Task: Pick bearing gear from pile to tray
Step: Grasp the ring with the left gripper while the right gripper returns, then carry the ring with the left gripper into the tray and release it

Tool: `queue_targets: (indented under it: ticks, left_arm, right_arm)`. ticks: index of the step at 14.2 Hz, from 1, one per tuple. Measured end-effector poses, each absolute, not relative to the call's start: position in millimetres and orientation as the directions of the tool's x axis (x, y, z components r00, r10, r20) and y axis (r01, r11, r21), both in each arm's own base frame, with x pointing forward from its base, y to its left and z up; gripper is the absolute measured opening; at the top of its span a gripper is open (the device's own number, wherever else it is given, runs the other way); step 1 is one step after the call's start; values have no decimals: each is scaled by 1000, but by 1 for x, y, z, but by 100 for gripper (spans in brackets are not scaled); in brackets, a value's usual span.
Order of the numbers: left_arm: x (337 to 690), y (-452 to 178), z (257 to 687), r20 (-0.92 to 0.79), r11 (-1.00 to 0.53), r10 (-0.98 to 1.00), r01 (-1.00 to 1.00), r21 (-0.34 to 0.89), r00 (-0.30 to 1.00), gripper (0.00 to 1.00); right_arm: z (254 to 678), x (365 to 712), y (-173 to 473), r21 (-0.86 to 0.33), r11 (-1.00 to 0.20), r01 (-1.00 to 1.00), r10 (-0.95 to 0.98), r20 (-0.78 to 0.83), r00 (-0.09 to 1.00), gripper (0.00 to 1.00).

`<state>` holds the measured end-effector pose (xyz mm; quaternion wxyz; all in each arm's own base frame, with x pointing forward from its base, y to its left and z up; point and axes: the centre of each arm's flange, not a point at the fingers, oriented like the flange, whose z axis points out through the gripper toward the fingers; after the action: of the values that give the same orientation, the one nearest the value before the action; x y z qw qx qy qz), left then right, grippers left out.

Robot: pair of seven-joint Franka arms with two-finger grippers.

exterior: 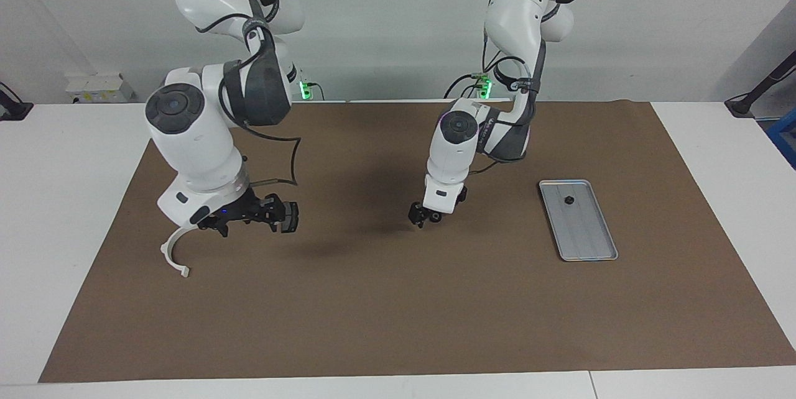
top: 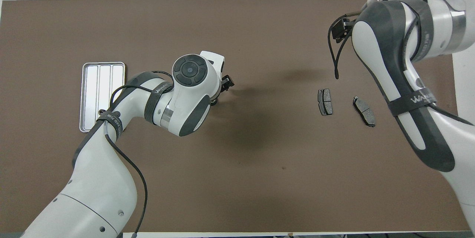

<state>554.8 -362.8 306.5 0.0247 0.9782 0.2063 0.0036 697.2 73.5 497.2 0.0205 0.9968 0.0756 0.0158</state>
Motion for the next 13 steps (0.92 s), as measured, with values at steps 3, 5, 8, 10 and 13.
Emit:
queue_targets:
  ticks: [3,5,8,10,13]
  left_arm:
    - [552,-358,296,-6,-912,407,407,41,913,90]
    - [549,-356,289,-7,-913,407,407,38,913,90]
    - [549,-354,291,-2,-912,409,408,40,913,68]
    - [551,-350,296,-2,-910,414,414,35,910,35]
    - [560,-345,312,-21,-905,425,425,3,905,32]
  right_arm:
    - [536,653,42,60,-980,192,195,55,979,100]
    - [578,615,32,66,-981,183,186,56,981,100]
    - [639,558,30,35,-985,172,174,54,983,100]
    - [660,531,25,26,-986,163,164,36,986,100]
    - [660,520,13,19,-990,143,143,-7,990,100]
